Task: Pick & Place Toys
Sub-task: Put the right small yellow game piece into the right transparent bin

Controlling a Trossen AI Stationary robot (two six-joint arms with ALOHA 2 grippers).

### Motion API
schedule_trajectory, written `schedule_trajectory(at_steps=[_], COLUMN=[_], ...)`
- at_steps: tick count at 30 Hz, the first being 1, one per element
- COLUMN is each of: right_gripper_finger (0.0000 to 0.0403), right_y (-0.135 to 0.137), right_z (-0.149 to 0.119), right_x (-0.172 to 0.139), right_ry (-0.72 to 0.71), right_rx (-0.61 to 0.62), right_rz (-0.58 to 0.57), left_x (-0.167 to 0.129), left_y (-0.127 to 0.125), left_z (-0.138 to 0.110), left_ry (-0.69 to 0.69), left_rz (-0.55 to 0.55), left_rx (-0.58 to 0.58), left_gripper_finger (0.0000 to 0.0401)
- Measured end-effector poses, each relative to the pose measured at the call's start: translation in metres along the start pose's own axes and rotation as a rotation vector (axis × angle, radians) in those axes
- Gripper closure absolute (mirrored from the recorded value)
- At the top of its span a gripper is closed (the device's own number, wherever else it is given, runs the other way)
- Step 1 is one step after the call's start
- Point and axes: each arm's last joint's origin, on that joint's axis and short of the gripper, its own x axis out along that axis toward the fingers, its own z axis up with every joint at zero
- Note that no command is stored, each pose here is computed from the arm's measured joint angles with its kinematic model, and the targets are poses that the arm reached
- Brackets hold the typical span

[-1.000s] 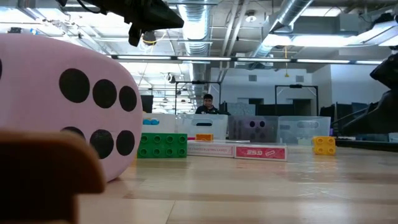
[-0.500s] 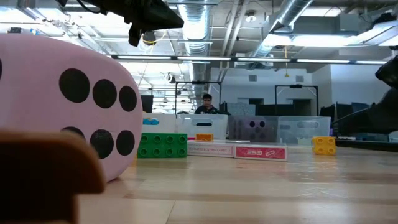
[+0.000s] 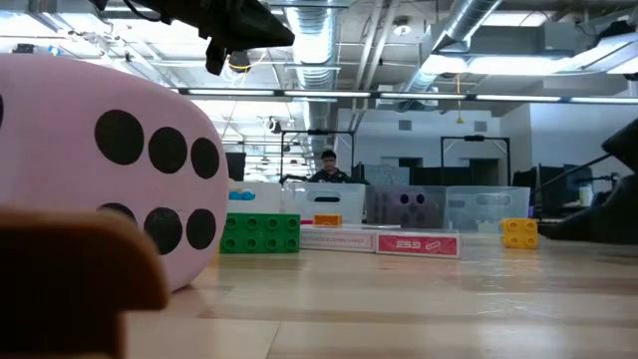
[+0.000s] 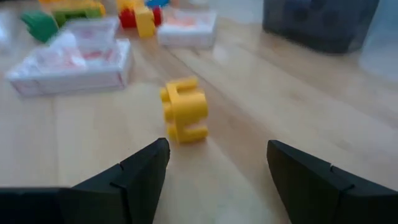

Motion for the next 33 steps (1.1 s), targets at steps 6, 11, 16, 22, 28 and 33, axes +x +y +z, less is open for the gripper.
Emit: schedule_trajectory(at_steps=[6,11,16,22,28,33], right_gripper_finger=[0.0133,0.0133,0.0133,0.0133,0.0133,0.0133], right_y=[0.006,0.008,0.011,0.015,0.018,0.027], right_z=[-0.006,0.0,0.004,0.006,0.007,0.014], right_x=[0.008,0.013,0.016,0.016,0.017,0.025], right_ry=[-0.004,0.015,0.043,0.053,0.055,0.064], right_rx=[-0.004,0.002,-0.008,-0.01,-0.004,0.03], right_rz=[-0.041,-0.052,-0.043,-0.013,0.004,0.025], left_x=[0.0,0.0,0.0,0.0,0.0,0.0], left_y=[0.0,0.0,0.0,0.0,0.0,0.0], left_z=[0.0,0.0,0.0,0.0,0.0,0.0], left_ry=[-0.001,-0.001,-0.001,-0.001,-0.001,-0.001], left_rz=[0.003,0.003,0.002,0.003,0.002,0.002], left_rx=[0.0,0.0,0.0,0.0,0.0,0.0], left_gripper_finger=[0.0401,0.0401,0.0401,0.0401,0.0401,0.0401])
